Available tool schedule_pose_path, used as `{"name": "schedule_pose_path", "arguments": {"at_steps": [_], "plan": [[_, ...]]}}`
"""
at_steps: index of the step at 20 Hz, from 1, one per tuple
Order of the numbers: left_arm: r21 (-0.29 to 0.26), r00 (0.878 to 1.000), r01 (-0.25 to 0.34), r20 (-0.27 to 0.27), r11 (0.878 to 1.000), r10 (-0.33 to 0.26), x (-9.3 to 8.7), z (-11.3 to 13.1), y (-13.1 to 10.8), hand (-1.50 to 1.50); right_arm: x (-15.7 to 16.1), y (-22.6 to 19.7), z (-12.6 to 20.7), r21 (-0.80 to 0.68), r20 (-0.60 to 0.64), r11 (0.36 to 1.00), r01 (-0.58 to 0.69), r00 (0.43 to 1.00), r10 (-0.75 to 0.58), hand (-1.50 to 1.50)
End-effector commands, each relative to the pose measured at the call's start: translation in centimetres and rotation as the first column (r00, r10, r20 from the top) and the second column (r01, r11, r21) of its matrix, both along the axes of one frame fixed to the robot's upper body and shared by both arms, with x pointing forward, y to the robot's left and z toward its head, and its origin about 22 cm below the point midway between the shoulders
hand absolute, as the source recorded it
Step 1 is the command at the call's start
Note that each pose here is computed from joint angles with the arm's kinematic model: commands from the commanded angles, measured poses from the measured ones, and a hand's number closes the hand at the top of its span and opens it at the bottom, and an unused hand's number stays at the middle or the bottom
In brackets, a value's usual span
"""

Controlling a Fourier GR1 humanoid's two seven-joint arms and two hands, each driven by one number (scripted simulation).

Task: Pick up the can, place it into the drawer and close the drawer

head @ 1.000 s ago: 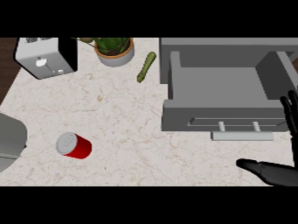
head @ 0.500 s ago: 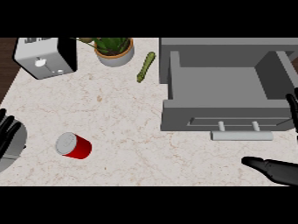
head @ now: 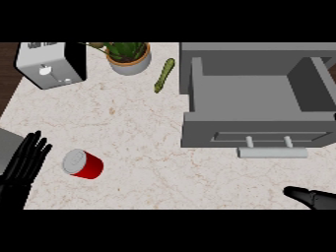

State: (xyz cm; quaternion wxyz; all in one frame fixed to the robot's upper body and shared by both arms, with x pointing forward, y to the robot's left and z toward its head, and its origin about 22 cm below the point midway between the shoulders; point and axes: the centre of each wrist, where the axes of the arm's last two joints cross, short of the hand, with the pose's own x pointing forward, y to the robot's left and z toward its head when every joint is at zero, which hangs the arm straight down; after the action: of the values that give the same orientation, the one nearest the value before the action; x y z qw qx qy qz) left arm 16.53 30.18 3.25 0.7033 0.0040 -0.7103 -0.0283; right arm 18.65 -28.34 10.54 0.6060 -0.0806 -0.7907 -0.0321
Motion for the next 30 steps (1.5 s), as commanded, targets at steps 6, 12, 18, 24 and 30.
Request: {"name": "schedule_pose_path", "arguments": {"at_steps": [6, 12, 18, 24, 30], "plan": [[0.013, 0.998, -0.054, -0.027, 0.998, 0.054, -0.7, -5.4, -0.4, -1.50, -1.4, 0.1, 1.2, -0.003, 0.012, 1.000, 0.007, 1.000, -0.006, -1.50], [0.013, 0.994, -0.091, -0.061, 0.996, 0.091, 1.0, -7.7, 2.6, -1.50, -2.8, -0.9, 1.2, -0.012, 0.015, 1.000, 0.019, 1.000, -0.019, -1.50], [0.013, 0.994, -0.077, -0.081, 0.997, 0.078, 2.3, -10.9, 2.7, -1.50, -2.3, -0.7, 2.0, -0.004, 0.012, 1.000, -0.001, 1.000, 0.001, -1.50], [0.010, 0.990, -0.090, -0.106, 0.996, 0.090, 2.4, -15.1, 0.5, -1.50, -1.8, -2.2, 1.8, -0.003, 0.001, 1.000, 0.012, 1.000, -0.012, -1.50], [0.017, 0.984, -0.130, -0.120, 0.991, 0.132, 4.4, -14.1, 2.5, -1.50, -2.9, -1.2, 2.4, -0.021, -0.005, 1.000, -0.005, 1.000, 0.005, -1.50]]}}
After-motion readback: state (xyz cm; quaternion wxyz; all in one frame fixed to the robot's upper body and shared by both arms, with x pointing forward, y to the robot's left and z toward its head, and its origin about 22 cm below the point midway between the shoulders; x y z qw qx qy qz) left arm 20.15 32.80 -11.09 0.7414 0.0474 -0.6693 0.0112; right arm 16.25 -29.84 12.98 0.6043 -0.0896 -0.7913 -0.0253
